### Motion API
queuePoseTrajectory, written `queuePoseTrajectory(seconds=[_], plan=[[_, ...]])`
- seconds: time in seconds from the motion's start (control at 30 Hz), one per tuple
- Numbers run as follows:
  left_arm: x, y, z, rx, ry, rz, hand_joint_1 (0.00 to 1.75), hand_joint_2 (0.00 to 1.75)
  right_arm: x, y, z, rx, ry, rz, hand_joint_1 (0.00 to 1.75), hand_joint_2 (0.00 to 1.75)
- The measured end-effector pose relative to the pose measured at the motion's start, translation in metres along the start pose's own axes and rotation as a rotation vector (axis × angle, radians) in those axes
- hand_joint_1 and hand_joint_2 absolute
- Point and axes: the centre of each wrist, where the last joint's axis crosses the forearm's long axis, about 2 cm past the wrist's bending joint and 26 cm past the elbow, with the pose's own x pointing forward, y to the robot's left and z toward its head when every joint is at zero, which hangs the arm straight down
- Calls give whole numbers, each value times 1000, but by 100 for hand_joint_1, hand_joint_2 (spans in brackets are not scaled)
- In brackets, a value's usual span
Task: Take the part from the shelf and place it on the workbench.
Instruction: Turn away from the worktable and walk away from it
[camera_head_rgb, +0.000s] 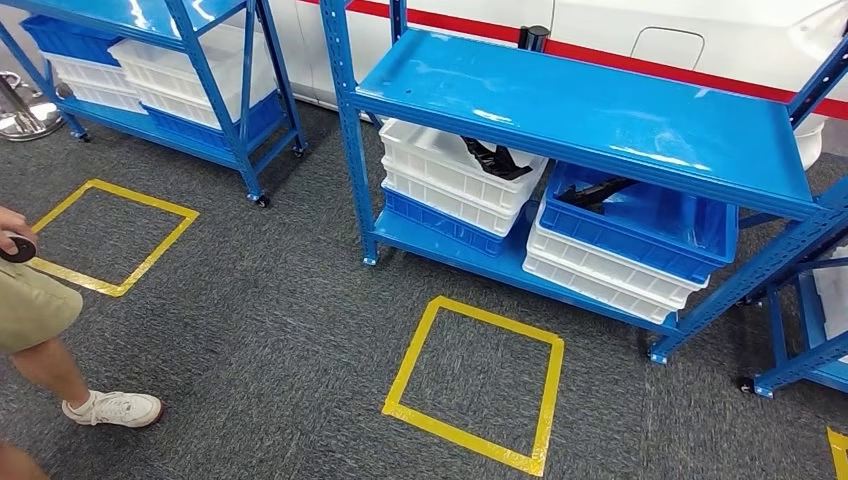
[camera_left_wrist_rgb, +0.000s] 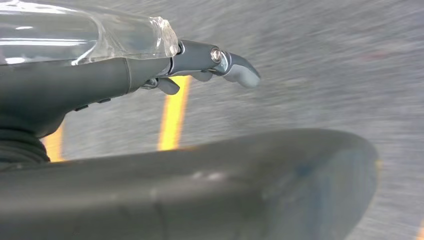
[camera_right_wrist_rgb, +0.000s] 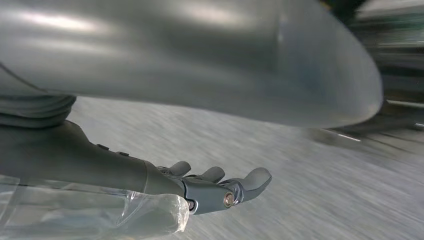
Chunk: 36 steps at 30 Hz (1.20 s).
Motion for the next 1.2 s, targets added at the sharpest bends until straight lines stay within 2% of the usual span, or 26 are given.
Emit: queuePoseTrajectory(seconds=[0.07,0.13,0.17,0.23,0.33,0.47,0.53,0.6,0.67,0.73,0.8,0.97,1.03,1.1,1.17,1.2], plan=[[23,0,-4,0,-63,0,0,0,-24,0,4,0,65,0,0,0],[25,0,-3,0,-73,0,0,0,-27,-1,4,-2,77,1,0,0],[18,0,-2,0,-59,0,0,0,-19,-2,3,-3,62,1,0,0],[-10,0,4,0,2,1,0,0,12,-3,-3,-5,-9,2,0,0],[-61,-1,19,-2,131,1,0,0,70,-2,-6,-5,-151,2,0,0],[-135,-1,51,-2,332,1,0,0,152,-2,0,-4,-356,2,0,0],[-165,0,68,-1,420,1,0,87,180,-3,6,-5,-433,1,0,0],[-178,0,77,0,462,0,0,175,192,-3,10,-6,-468,1,0,0],[-170,1,71,1,446,-1,0,175,184,-3,9,-5,-456,1,0,0],[-146,1,55,2,386,-2,0,175,160,-1,4,-3,-402,0,0,0],[-113,2,38,2,303,-2,0,175,123,0,-1,0,-314,-1,0,0],[-17,0,3,-1,52,0,0,175,21,1,-2,1,-60,-1,0,0],[12,0,-3,0,-26,0,0,87,-10,1,2,2,21,-1,0,0],[26,0,-5,0,-67,0,0,0,-27,0,4,0,68,0,0,0],[22,0,-3,0,-63,0,0,0,-23,-1,3,-2,64,1,0,0],[12,0,-1,1,-42,0,0,0,-12,-1,1,-3,41,1,0,0]])
